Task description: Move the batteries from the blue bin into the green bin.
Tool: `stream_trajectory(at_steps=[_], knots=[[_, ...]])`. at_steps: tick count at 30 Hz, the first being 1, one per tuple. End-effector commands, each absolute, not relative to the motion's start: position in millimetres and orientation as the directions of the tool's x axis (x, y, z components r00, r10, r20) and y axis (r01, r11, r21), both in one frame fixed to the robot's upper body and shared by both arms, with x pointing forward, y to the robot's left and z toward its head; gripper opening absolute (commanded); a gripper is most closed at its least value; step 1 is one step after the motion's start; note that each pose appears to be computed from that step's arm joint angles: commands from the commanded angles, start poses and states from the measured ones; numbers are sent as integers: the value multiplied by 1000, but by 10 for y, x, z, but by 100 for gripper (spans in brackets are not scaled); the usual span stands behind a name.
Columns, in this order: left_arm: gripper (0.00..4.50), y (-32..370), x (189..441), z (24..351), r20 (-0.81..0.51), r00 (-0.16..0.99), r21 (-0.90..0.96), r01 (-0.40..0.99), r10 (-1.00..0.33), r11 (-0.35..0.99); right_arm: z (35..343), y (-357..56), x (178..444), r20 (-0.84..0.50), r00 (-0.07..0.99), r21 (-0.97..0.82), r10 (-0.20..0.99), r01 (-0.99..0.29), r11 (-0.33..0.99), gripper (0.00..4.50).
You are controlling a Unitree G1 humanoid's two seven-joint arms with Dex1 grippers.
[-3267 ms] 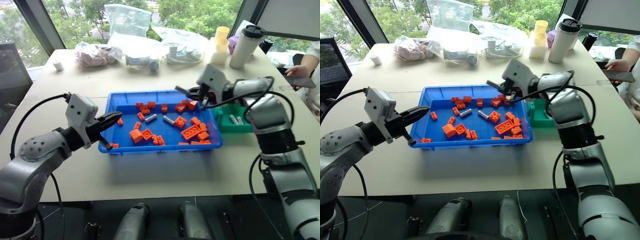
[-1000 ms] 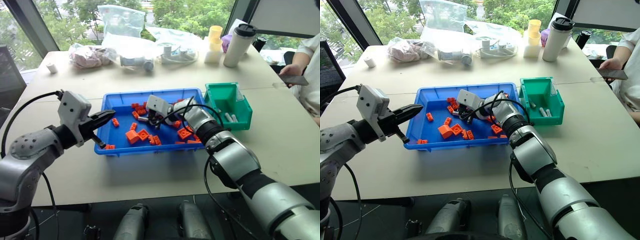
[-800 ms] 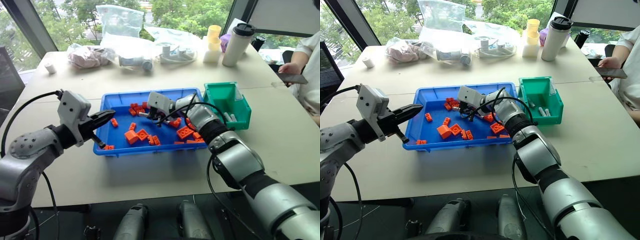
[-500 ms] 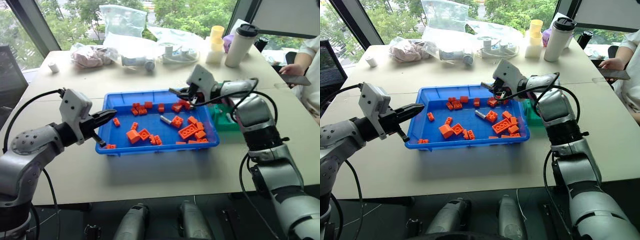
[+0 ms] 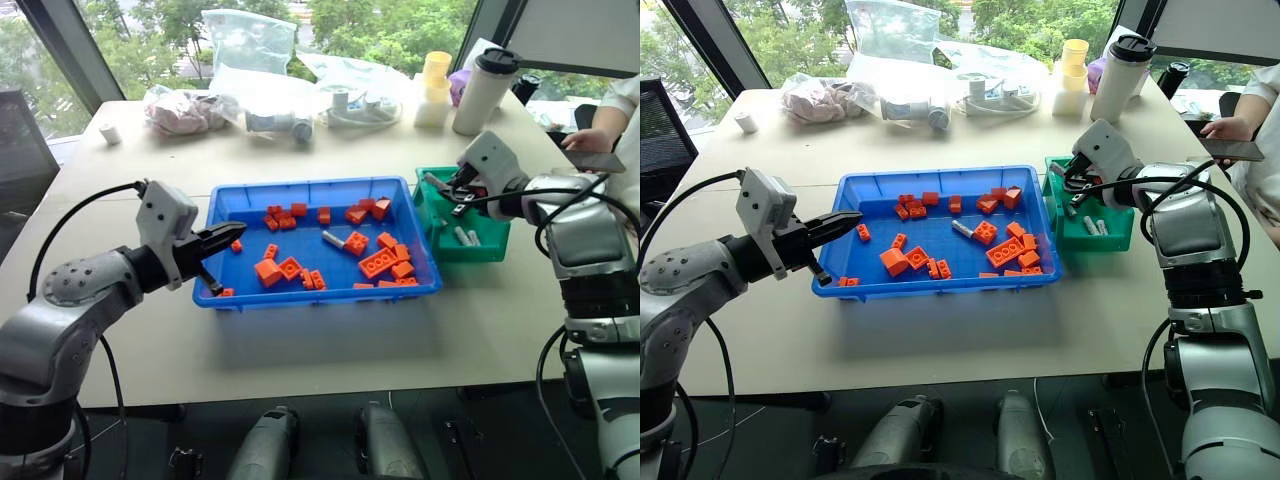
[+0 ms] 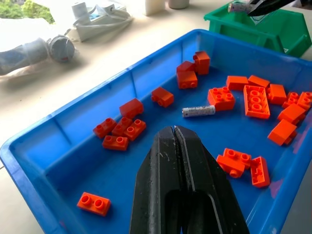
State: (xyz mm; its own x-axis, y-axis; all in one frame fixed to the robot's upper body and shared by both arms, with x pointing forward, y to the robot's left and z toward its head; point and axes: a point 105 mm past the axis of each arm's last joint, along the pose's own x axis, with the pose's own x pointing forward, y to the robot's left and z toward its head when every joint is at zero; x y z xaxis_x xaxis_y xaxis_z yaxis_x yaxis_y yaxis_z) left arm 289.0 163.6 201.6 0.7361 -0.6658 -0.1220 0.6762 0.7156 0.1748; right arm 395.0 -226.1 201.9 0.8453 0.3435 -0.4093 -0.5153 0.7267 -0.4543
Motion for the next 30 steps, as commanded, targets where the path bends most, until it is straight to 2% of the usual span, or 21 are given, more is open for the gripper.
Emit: stream_trajectory(at_steps=[1, 17, 19, 21, 24, 26, 30], knots=[[0, 1613, 2895, 2105, -91, 735, 211, 674, -672, 708, 2165, -2332, 3932, -354, 874, -478, 332, -475, 739, 0], [0, 1564, 2879, 2073, -97, 720, 205, 690, -687, 694, 1878, -2493, 3918, -405, 871, -437, 278, -451, 778, 0], [0, 1572, 2874, 2077, -98, 720, 207, 690, -687, 694, 1923, -2515, 3911, -393, 876, -423, 279, -441, 791, 105], [0, 1578, 2865, 2071, -101, 720, 208, 690, -686, 694, 1988, -2528, 3881, -387, 878, -428, 282, -442, 788, 186], [0, 1578, 2862, 2063, -104, 720, 208, 690, -686, 693, 2134, -2561, 3824, -371, 884, -454, 283, -439, 775, 348], [0, 1576, 2867, 2060, -104, 719, 206, 691, -687, 693, 2260, -2572, 3798, -350, 894, -477, 279, -426, 769, 441], [0, 1570, 2876, 2045, -108, 716, 205, 694, -689, 690, 2575, -2380, 3755, -280, 894, -458, 351, -445, 769, 446]])
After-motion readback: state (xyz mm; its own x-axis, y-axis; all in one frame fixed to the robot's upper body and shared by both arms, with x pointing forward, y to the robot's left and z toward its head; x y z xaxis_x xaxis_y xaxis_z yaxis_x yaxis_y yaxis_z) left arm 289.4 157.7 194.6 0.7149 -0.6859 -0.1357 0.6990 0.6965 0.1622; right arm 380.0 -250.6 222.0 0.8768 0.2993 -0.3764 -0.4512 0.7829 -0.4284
